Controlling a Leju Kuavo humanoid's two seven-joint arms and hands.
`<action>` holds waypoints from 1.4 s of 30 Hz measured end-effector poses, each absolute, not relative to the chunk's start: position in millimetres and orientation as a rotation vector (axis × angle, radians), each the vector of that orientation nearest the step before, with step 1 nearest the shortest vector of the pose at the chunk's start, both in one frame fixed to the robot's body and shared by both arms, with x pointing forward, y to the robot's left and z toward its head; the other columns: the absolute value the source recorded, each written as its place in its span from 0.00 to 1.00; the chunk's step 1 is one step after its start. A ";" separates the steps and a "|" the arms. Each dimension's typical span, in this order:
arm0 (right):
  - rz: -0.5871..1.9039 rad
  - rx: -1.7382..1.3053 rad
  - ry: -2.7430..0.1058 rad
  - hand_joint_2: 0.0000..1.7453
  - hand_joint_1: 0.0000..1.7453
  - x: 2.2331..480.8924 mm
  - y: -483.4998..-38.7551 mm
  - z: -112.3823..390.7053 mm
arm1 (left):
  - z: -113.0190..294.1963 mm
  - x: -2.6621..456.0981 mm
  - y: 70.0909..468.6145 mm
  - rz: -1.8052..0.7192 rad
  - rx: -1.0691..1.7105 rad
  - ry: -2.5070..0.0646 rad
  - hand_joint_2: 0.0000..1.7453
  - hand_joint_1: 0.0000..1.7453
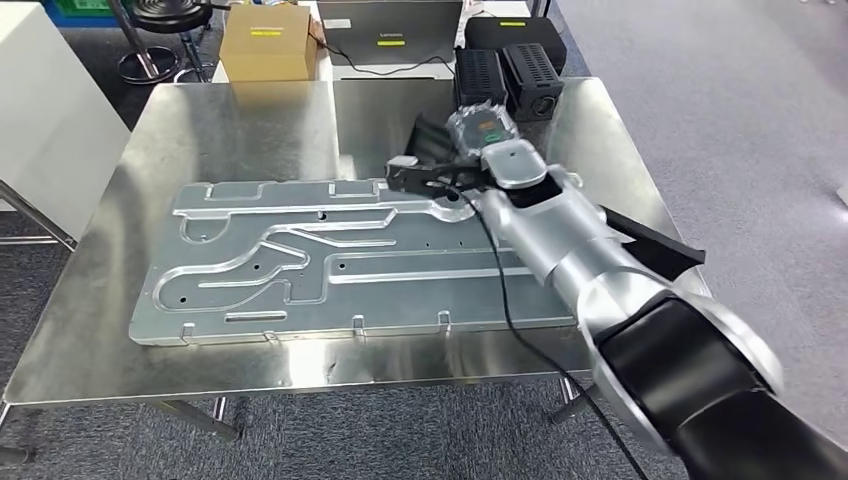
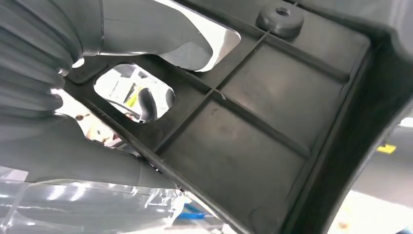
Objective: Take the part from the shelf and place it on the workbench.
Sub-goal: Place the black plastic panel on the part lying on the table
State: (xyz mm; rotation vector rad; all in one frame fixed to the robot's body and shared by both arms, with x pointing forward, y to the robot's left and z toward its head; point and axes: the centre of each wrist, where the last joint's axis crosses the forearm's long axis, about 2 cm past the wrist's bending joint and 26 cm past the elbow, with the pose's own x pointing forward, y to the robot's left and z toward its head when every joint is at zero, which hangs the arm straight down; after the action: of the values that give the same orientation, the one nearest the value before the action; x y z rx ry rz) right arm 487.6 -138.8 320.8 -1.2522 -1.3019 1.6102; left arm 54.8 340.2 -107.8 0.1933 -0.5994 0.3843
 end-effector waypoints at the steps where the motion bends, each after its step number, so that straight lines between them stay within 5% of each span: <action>1: 1.622 -1.240 -1.301 1.00 0.71 484.8 -130.8 318.9 | -107.9 54.7 338.8 0.380 0.190 -0.602 1.00 0.00; 22: 1.755 -0.836 -1.320 1.00 0.71 425.5 -45.5 247.7 | -108.3 60.0 324.3 0.344 0.166 -0.659 1.00 0.00; 26: 1.732 -0.771 -1.320 0.00 0.00 419.0 -39.4 241.1 | -108.0 63.0 321.6 0.347 0.154 -0.672 1.00 0.00; 30: 1.749 -0.754 -1.300 0.00 0.00 411.9 -37.1 227.8 | -107.7 65.3 320.2 0.352 0.151 -0.675 1.00 0.00; 34: 1.745 -0.755 -1.294 0.00 0.00 410.6 -38.8 221.8 | -107.2 70.2 316.2 0.346 0.144 -0.676 0.00 0.00; 42: 1.729 -0.766 -1.281 0.00 0.00 412.3 -45.6 215.0 | -105.8 79.4 310.8 0.306 0.138 -0.661 0.00 0.00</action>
State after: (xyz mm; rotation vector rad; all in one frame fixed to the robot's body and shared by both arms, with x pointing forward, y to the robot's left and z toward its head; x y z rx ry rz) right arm 412.3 -45.6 215.0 -0.7665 -1.2815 1.7286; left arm 79.4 310.8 -105.8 0.1382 -0.6609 0.3056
